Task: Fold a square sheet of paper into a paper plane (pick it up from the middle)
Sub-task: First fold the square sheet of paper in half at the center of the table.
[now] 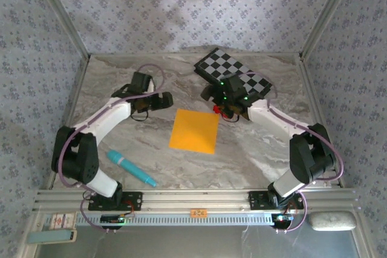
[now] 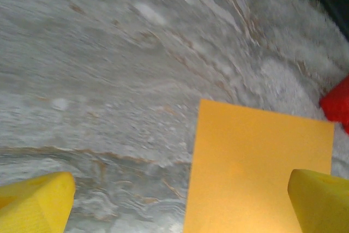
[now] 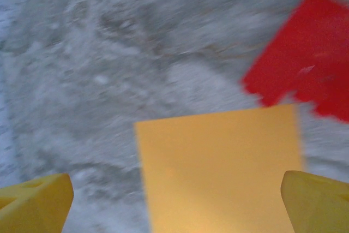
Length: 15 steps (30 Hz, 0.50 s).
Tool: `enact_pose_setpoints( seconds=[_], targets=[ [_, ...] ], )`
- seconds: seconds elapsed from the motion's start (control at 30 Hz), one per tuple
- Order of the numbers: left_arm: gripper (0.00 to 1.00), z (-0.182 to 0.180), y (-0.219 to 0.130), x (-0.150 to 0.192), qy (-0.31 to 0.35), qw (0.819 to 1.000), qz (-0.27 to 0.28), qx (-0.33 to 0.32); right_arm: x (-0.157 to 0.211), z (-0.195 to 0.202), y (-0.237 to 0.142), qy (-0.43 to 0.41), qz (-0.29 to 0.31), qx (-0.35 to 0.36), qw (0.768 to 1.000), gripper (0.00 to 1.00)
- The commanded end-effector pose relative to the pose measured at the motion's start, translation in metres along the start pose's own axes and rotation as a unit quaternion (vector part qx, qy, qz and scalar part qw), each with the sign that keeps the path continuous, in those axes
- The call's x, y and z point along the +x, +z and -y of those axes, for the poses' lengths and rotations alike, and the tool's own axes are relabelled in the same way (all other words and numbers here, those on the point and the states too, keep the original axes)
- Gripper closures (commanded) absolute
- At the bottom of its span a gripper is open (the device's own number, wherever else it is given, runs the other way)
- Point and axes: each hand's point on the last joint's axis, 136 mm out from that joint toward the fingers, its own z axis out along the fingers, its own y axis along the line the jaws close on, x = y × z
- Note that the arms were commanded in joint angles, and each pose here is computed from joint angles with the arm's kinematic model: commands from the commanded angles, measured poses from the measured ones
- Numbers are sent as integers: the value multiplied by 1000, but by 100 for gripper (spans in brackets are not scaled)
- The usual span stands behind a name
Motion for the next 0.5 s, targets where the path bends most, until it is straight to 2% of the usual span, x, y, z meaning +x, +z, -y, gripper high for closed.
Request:
enact_pose_setpoints(
  seconds=[0.0,0.07,0.27,0.47],
  targets=[
    [0,15,5,21,17,999,-43,-27,-9,40,-10,-47,22,50,997,0],
    [0,31,15,32,22,997,-66,-25,-18,52,-15,-45,40,56,997,0],
    [0,59,41,77,43,987,-133,-75,-30,80,-25,-40,64,80,994,0],
    [2,86,60,101,75,979,-164,-96,-32,99,-27,-22,67,81,994,0]
  ],
)
